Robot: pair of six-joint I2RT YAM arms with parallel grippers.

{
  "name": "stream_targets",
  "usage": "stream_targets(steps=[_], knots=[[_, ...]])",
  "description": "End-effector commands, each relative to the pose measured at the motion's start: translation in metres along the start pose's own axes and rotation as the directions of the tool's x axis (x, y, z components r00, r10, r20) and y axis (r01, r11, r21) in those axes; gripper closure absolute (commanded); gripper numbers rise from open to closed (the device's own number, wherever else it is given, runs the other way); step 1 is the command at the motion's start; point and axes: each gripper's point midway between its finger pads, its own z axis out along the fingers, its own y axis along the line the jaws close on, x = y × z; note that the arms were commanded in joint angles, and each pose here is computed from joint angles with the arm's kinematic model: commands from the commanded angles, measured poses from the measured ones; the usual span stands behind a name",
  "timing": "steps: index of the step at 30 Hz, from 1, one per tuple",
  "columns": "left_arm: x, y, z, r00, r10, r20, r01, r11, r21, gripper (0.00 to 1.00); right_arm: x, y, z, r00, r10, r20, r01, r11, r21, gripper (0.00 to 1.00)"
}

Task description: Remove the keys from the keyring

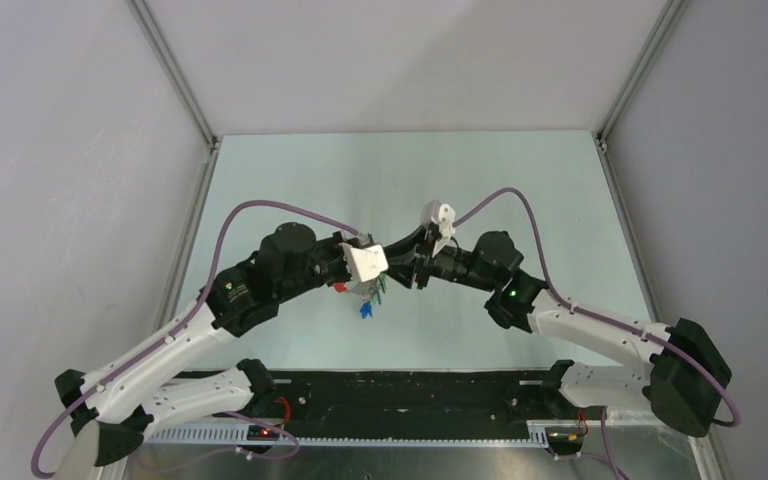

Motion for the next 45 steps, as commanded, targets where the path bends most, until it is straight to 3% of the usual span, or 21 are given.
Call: stream_targets(steps=[1, 17, 35, 45], knots=[[-0.025, 0.025, -0.007, 0.997, -0.017, 0.080, 0.024, 0.996, -0.088, 1.00, -0.024, -0.009, -0.004, 0.985, 0.168, 0.041, -0.169, 0.985, 0.020, 0.66], [-0.025, 0.025, -0.007, 0.996, -0.019, 0.083, 0.026, 0.996, -0.085, 1.00, -0.025, -0.012, 0.008, 0.960, 0.282, 0.001, -0.281, 0.957, -0.065, 0.67], [-0.027, 0.025, -0.008, 0.995, -0.019, 0.093, 0.026, 0.996, -0.081, 1.00, -0.021, -0.006, 0.024, 0.961, 0.278, 0.004, -0.276, 0.955, -0.110, 0.70], [-0.028, 0.025, -0.010, 0.995, -0.024, 0.101, 0.032, 0.996, -0.082, 1.00, -0.013, -0.014, 0.032, 0.962, 0.272, -0.005, -0.272, 0.959, -0.077, 0.77]])
